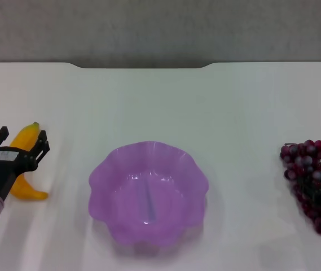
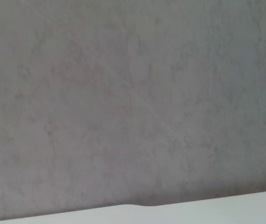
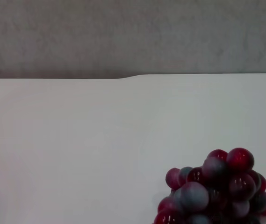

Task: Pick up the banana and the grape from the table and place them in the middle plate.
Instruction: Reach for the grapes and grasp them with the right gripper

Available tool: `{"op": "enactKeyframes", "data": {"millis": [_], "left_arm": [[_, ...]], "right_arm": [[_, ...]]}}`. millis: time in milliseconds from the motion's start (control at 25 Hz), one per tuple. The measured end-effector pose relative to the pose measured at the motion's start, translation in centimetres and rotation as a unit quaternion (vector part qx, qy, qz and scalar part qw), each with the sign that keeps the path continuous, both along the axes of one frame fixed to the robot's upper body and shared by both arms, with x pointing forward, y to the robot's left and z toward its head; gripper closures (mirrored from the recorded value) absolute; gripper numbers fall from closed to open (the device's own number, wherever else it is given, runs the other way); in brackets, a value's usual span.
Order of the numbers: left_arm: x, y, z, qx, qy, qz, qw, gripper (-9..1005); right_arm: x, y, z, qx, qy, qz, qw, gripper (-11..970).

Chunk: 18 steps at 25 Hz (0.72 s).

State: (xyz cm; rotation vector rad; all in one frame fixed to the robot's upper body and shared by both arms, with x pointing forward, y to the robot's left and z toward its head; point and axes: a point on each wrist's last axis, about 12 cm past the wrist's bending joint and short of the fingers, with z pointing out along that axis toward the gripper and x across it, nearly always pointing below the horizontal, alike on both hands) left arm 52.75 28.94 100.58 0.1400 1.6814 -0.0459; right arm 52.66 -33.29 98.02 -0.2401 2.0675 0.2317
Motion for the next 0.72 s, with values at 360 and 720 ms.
{"op": "enactKeyframes", "data": {"millis": [360, 720], "left_arm": [[-0.01, -0.03, -0.01, 0.010, -0.001, -0.001, 1.000, 103], [-0.01, -0.03, -0.02, 0.012, -0.001, 0.000, 1.000, 102]], "right_arm": [[0.15, 0.04, 0.22, 0.000, -0.008, 0.002, 1.000, 498], [0.10, 0.12, 0.27, 0.003, -0.011, 0.004, 1.000, 571]]}}
